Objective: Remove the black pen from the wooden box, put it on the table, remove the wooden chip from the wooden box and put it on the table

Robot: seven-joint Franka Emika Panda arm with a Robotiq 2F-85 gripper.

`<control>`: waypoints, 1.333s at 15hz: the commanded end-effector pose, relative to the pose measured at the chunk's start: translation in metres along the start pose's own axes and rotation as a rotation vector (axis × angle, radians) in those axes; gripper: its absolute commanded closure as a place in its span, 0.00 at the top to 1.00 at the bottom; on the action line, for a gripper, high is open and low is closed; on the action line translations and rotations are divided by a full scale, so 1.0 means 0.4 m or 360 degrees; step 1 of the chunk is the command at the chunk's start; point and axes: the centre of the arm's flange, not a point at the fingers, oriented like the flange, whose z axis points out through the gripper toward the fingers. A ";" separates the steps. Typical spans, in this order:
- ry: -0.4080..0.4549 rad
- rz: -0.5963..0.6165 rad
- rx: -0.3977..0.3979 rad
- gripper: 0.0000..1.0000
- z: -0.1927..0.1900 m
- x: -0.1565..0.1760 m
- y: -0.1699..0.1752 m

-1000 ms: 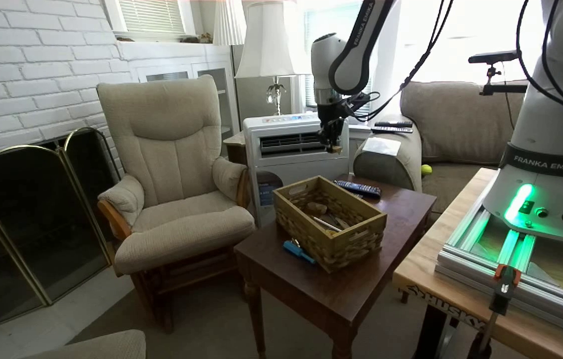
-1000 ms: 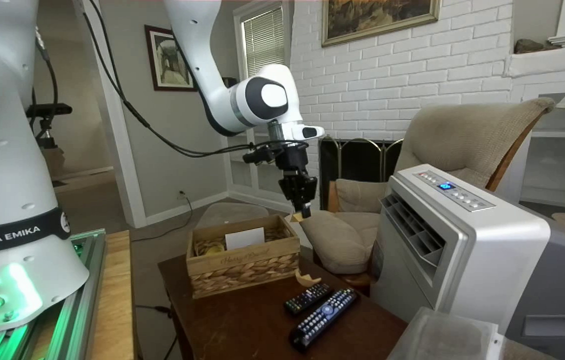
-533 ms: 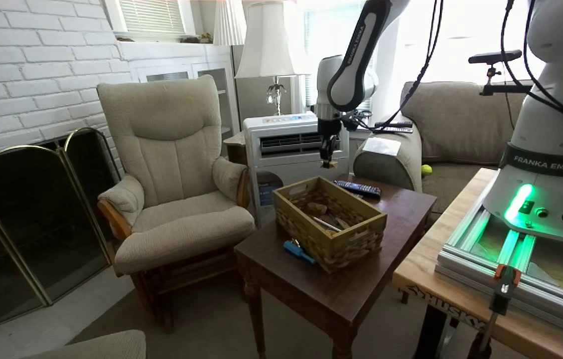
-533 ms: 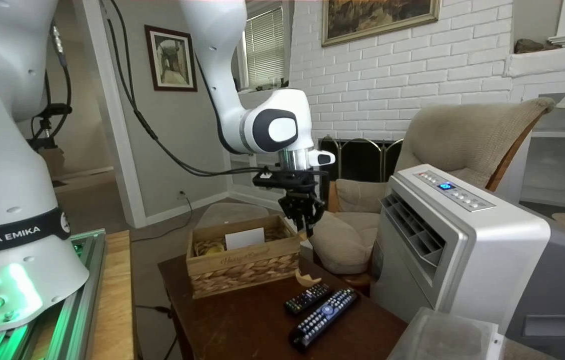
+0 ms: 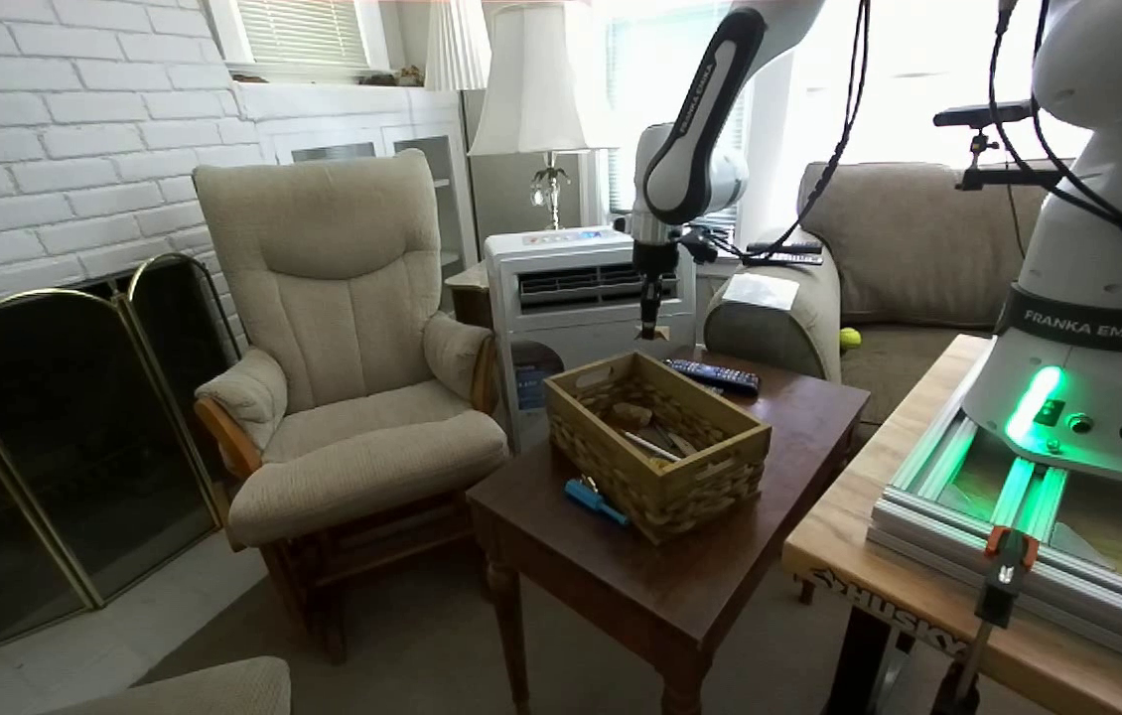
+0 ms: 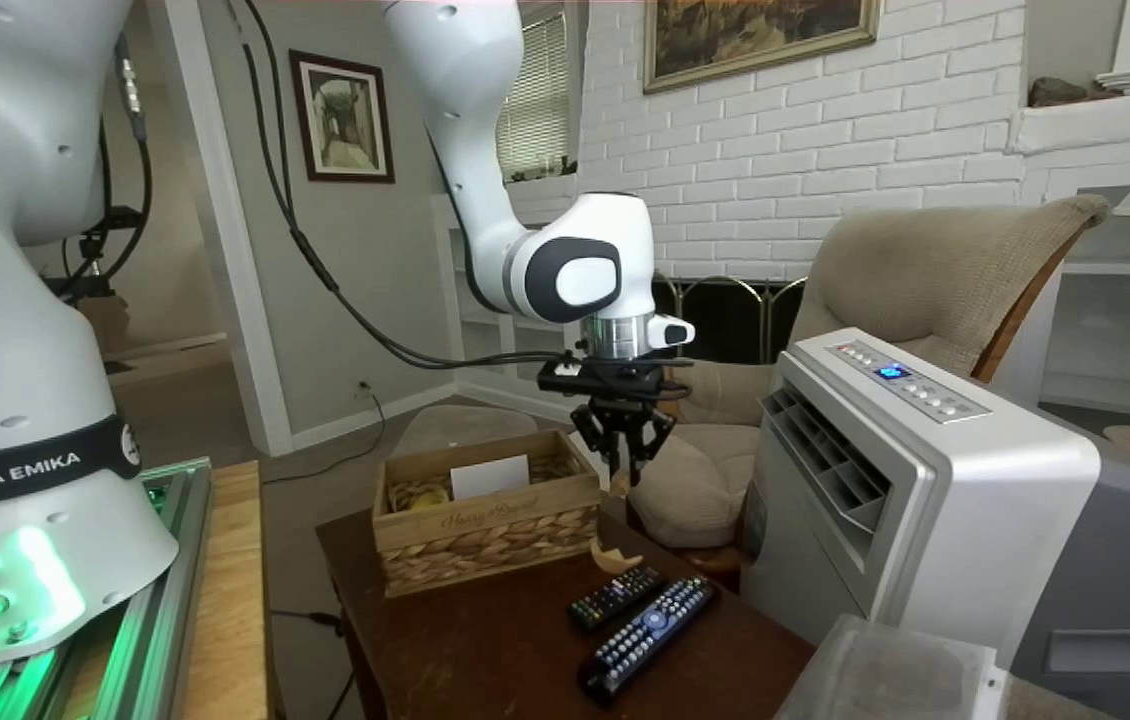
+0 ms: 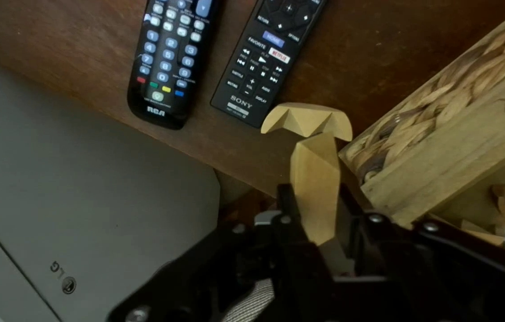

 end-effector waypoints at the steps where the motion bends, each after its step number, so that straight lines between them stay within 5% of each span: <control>1: -0.0056 -0.0077 0.0025 0.06 0.040 0.020 0.003; 20: -0.0193 -0.0027 0.0052 0.06 0.164 0.004 0.005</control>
